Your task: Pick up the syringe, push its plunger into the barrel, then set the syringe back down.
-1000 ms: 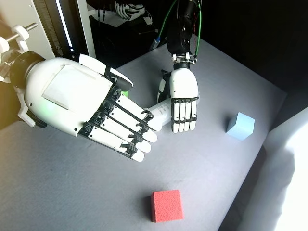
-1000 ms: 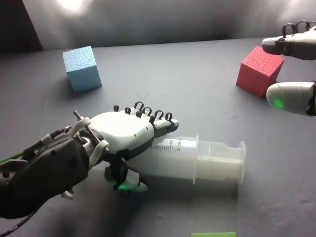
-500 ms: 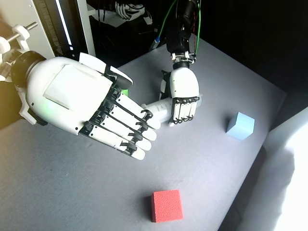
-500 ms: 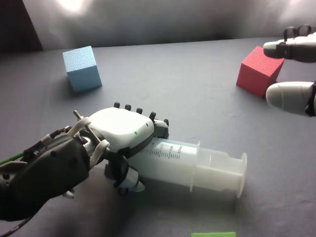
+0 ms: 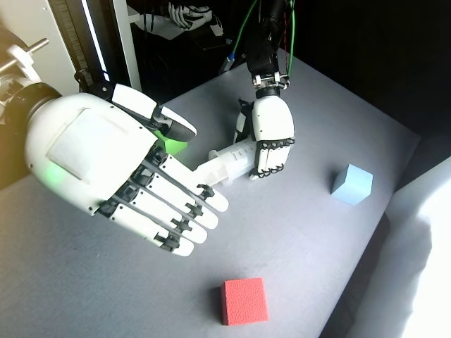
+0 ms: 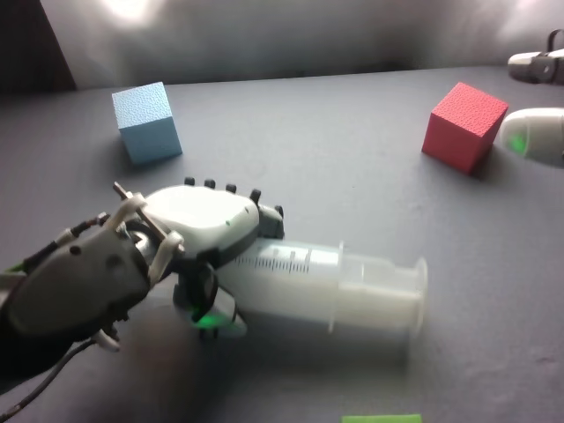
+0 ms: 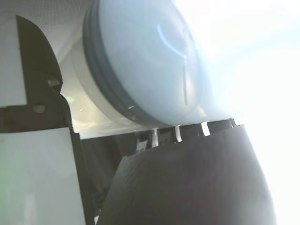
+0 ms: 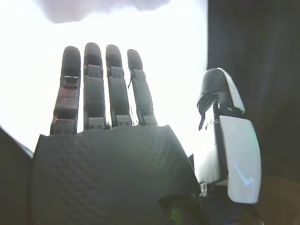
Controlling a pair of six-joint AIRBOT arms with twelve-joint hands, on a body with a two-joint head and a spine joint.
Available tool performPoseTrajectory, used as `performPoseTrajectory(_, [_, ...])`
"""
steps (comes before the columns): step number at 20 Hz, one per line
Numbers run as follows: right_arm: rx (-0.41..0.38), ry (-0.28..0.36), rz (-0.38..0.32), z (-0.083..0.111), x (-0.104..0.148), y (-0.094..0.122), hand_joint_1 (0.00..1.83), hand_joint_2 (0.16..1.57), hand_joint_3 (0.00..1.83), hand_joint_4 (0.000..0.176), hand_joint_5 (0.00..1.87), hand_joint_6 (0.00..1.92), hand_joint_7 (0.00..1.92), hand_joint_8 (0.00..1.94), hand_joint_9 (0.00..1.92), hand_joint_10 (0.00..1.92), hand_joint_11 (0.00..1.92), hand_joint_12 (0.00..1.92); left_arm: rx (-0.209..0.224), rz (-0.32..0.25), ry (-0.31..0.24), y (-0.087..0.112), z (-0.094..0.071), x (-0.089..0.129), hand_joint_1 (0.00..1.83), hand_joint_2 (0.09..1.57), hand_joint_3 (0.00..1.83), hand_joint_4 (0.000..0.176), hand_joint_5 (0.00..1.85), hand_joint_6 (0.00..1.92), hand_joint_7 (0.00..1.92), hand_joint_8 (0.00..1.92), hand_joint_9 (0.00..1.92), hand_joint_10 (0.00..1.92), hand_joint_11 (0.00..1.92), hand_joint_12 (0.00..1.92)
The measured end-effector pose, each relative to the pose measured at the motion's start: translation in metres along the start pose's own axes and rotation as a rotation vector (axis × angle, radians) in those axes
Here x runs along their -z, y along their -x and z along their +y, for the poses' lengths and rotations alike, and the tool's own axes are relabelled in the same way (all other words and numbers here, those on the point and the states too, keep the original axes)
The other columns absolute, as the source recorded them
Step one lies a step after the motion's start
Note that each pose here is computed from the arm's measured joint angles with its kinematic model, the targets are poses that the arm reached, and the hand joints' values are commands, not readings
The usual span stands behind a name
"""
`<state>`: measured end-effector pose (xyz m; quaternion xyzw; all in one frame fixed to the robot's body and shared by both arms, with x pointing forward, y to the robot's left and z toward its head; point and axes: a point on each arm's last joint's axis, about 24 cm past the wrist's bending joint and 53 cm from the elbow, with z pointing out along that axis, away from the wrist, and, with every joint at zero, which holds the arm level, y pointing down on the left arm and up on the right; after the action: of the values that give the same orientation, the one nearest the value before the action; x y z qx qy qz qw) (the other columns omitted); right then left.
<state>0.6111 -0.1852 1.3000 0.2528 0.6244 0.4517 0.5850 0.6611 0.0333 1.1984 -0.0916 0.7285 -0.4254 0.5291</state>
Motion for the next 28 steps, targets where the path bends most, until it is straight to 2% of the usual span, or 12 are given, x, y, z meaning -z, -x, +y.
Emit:
performPoseTrajectory(2, [-0.009,0.003,-0.028,0.002,0.002,0.004,0.00,1.31,0.02,0.000,0.09,0.01,0.08,0.01,0.06,0.01,0.00,0.16,0.022,-0.047,0.013,0.015,-0.003,0.002,1.38,1.10,0.00,0.000,1.00,0.92,1.01,0.85,0.94,1.18,0.73,0.97])
performPoseTrajectory(3, [-0.016,0.006,-0.041,0.005,0.004,0.004,0.00,1.39,0.02,0.000,0.06,0.00,0.05,0.00,0.05,0.00,0.00,0.14,0.032,-0.063,0.017,0.020,-0.005,0.003,1.37,1.11,0.00,0.000,0.99,0.95,0.98,0.88,0.90,1.23,0.71,0.98])
performPoseTrajectory(4, [-0.042,0.002,-0.067,0.006,0.008,0.006,0.20,1.50,0.02,0.000,0.04,0.00,0.02,0.01,0.03,0.00,0.00,0.14,0.044,-0.076,0.026,0.026,-0.007,0.004,1.37,1.12,0.00,0.000,0.95,1.01,0.95,0.94,0.87,1.26,0.68,1.03])
performPoseTrajectory(5, [-0.065,-0.002,-0.096,0.007,0.012,0.008,0.60,1.51,0.01,0.000,0.03,0.00,0.00,0.00,0.01,0.00,0.00,0.14,0.050,-0.089,0.027,0.031,-0.009,0.005,1.37,1.13,0.00,0.000,0.93,1.04,0.93,0.98,0.86,1.28,0.64,1.06])
performPoseTrajectory(7, [-0.128,-0.019,-0.149,0.004,0.017,0.016,1.20,1.39,0.00,0.000,0.09,0.00,0.05,0.00,0.07,0.00,0.00,0.29,0.073,-0.114,0.038,0.042,-0.014,0.008,1.37,1.11,0.00,0.000,0.95,1.00,0.98,0.91,0.90,1.23,0.66,1.06])
performPoseTrajectory(10, [-0.158,-0.037,-0.183,0.001,0.021,0.020,1.51,1.44,0.00,0.000,0.06,0.00,0.01,0.01,0.04,0.00,0.00,0.23,0.101,-0.141,0.050,0.054,-0.018,0.009,1.37,1.11,0.00,0.000,1.00,0.94,0.98,0.89,0.89,1.23,0.68,1.03])
performPoseTrajectory(13, [-0.232,-0.080,-0.227,-0.003,0.034,0.016,1.58,1.43,0.00,0.000,0.01,0.00,0.00,0.00,0.01,0.00,0.00,0.15,0.126,-0.148,0.035,0.059,-0.028,0.011,1.37,1.13,0.00,0.000,0.96,0.98,0.92,0.99,0.85,1.31,0.65,1.08])
performPoseTrajectory(16, [-0.311,-0.104,-0.271,-0.003,0.042,0.019,1.53,1.46,0.01,0.000,0.02,0.00,0.00,0.00,0.00,0.00,0.00,0.08,0.142,-0.158,0.039,0.067,-0.032,0.016,1.37,1.12,0.00,0.000,0.97,0.97,0.95,0.95,0.86,1.29,0.63,1.10])
performPoseTrajectory(19, [-0.462,-0.247,-0.272,-0.033,0.046,0.005,1.52,1.46,0.01,0.000,0.01,0.00,0.00,0.00,0.00,0.00,0.00,0.01,0.158,-0.157,0.044,0.067,-0.031,0.016,1.37,1.12,0.00,0.000,0.97,0.97,0.94,0.95,0.86,1.28,0.63,1.10])
performPoseTrajectory(21, [-0.512,-0.305,-0.270,-0.045,0.048,-0.002,1.52,1.46,0.01,0.000,0.01,0.00,0.00,0.00,0.00,0.00,0.00,0.00,0.165,-0.158,0.038,0.070,-0.035,0.016,1.37,1.13,0.00,0.000,0.95,1.01,0.92,1.00,0.84,1.31,0.62,1.10])
performPoseTrajectory(25, [-0.542,-0.299,-0.182,-0.037,0.041,-0.028,1.45,1.48,0.01,0.000,0.00,0.00,0.00,0.00,0.00,0.00,0.00,0.00,0.166,-0.163,0.033,0.072,-0.037,0.016,1.36,1.15,0.00,0.000,0.92,1.02,0.87,1.09,0.81,1.38,0.60,1.17])
performPoseTrajectory(28, [-0.582,-0.291,-0.068,-0.029,0.030,-0.057,1.39,1.51,0.01,0.000,0.01,0.00,0.00,0.00,0.00,0.00,0.00,0.00,0.166,-0.164,0.035,0.073,-0.038,0.016,1.36,1.16,0.00,0.000,0.92,1.02,0.88,1.11,0.78,1.39,0.58,1.22])
